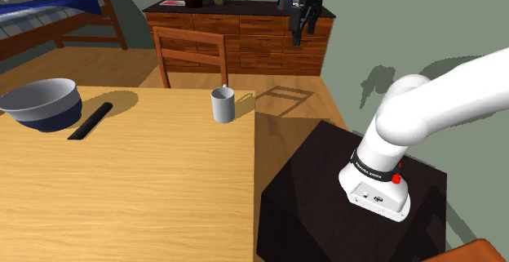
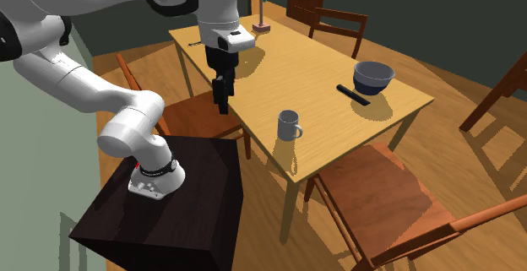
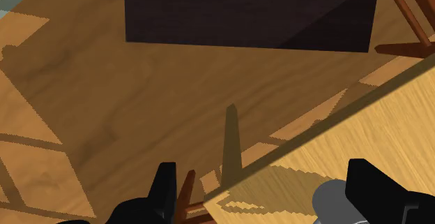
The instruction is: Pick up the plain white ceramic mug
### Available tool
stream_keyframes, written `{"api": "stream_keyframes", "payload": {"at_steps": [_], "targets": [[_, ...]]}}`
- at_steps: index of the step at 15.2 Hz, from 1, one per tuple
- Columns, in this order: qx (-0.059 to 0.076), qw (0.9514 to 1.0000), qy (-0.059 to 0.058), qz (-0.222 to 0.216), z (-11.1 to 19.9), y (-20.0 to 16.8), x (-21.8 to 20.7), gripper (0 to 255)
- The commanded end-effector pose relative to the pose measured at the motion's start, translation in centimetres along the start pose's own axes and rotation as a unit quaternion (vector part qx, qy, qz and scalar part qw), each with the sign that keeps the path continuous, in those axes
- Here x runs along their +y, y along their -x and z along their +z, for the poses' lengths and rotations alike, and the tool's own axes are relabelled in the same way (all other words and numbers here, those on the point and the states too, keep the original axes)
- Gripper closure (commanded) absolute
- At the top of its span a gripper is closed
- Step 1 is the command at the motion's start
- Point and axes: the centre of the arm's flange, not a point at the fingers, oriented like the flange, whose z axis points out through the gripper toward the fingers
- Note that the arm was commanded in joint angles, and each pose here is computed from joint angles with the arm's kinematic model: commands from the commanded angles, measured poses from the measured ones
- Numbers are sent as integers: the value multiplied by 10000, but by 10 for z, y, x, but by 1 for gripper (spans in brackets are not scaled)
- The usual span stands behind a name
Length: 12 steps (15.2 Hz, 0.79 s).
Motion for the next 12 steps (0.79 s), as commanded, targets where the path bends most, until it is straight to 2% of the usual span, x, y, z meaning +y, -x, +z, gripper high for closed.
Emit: {"api": "stream_keyframes", "payload": {"at_steps": [1, 12], "targets": [[0, 10000, 0, 0, 0, 0, 0, 0], [182, 9996, -151, 119, 70, -79, -90, 0]]}}
